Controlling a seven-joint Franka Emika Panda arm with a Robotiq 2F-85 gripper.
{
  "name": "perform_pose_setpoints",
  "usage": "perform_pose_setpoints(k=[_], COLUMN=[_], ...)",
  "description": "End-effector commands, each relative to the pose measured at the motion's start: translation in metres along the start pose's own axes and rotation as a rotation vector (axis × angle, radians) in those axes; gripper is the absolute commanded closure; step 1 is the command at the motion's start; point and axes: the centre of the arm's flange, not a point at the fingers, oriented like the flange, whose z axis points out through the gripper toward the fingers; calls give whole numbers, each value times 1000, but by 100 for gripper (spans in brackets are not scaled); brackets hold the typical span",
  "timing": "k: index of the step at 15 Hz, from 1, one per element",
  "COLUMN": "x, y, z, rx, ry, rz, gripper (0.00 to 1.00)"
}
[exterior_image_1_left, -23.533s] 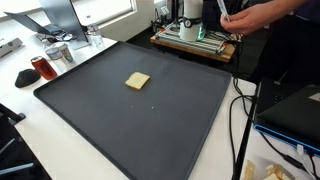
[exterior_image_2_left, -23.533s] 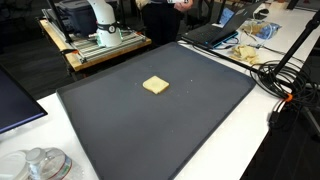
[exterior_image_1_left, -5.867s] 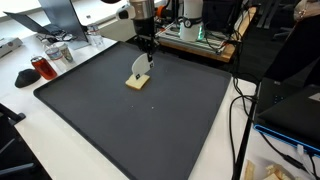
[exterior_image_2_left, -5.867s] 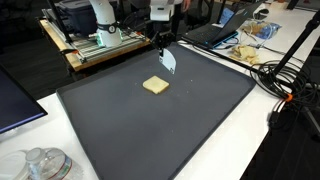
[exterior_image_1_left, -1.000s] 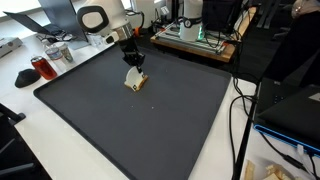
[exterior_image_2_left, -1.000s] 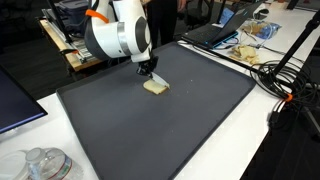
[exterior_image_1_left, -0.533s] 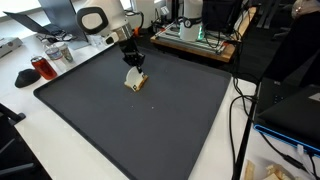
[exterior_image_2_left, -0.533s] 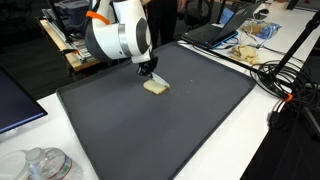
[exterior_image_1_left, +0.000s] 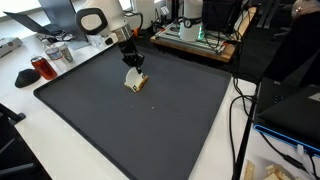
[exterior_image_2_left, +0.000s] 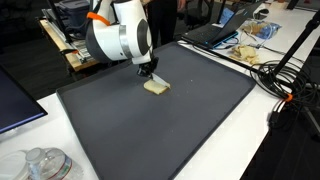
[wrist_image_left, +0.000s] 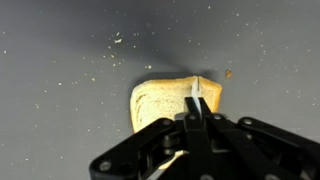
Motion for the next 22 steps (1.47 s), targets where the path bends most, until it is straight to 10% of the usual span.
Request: perform_pose_setpoints(k=[1, 22], x=[15, 24], y=[1, 2], z=[59, 65], rx=[-10, 67], ry=[-46, -145], rz=[6, -40], gripper=[99, 99])
